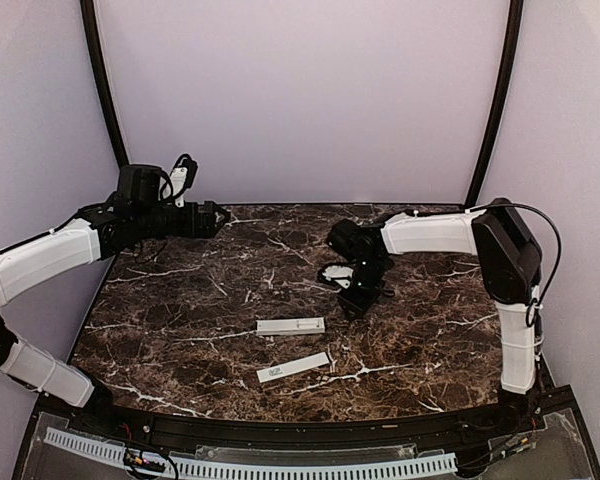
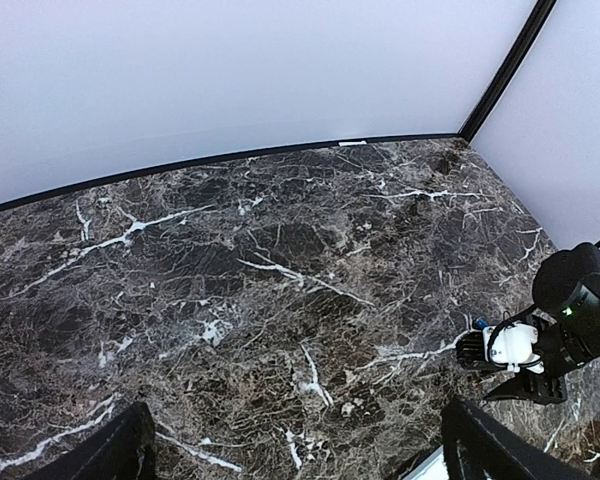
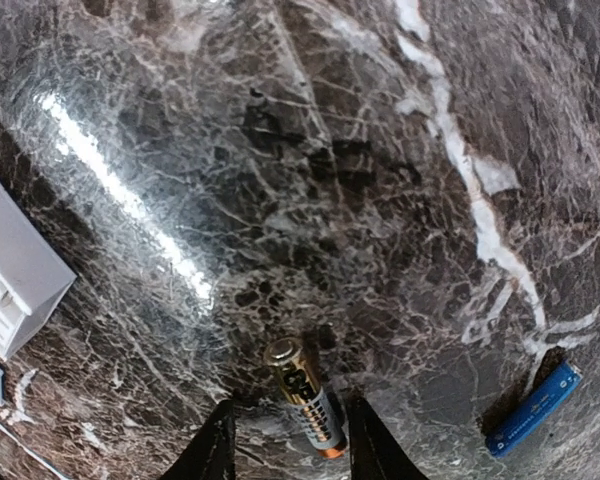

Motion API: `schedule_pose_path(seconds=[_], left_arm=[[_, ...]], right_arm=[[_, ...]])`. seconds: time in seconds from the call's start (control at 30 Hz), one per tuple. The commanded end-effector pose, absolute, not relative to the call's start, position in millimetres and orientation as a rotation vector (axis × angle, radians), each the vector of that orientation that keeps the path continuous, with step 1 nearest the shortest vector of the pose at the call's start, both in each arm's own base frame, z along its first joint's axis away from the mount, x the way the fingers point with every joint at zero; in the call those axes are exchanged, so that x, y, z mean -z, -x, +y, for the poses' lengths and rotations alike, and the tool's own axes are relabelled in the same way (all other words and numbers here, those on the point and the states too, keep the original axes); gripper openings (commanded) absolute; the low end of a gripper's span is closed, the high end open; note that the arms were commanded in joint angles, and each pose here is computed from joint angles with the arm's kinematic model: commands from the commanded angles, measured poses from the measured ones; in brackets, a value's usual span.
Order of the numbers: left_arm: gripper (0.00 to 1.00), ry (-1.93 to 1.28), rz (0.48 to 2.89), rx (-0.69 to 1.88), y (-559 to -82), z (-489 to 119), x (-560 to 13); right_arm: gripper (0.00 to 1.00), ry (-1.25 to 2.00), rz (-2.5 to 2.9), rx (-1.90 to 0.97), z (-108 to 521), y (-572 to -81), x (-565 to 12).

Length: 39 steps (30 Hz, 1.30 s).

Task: Load the batteries into the remote control
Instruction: Pick up the battery at the center of the board, then place the battery in the battery compartment.

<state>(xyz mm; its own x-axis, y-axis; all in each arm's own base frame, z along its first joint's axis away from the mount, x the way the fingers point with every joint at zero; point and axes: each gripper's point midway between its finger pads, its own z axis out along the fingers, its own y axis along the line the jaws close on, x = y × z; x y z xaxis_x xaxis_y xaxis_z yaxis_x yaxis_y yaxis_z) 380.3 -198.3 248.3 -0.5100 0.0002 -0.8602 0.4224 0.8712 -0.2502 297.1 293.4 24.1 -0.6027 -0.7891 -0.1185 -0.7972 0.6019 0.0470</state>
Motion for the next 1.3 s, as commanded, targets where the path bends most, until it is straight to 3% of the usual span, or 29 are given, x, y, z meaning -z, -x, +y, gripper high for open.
schedule_pose_path(seconds=[0.0, 0.37, 0.87, 1.27], left_arm=[[0.99, -0.31, 2.044, 0.556, -381, -199, -250], [0.99, -0.312, 2.042, 0.569, -381, -199, -251], [0.99, -0.343, 2.043, 0.596, -379, -204, -247], [0.99, -0.35, 2.043, 0.597, -378, -205, -246]], right_arm=[[0.34, 1.394, 2.733, -0.081, 288, -299, -11], [0.0, 1.491, 2.728, -0.072, 293, -283, -2], [0.0, 1.596, 2.369, -0.352, 357, -285, -80], [0.0, 1.877, 2.122, -0.189, 401, -270, -70]])
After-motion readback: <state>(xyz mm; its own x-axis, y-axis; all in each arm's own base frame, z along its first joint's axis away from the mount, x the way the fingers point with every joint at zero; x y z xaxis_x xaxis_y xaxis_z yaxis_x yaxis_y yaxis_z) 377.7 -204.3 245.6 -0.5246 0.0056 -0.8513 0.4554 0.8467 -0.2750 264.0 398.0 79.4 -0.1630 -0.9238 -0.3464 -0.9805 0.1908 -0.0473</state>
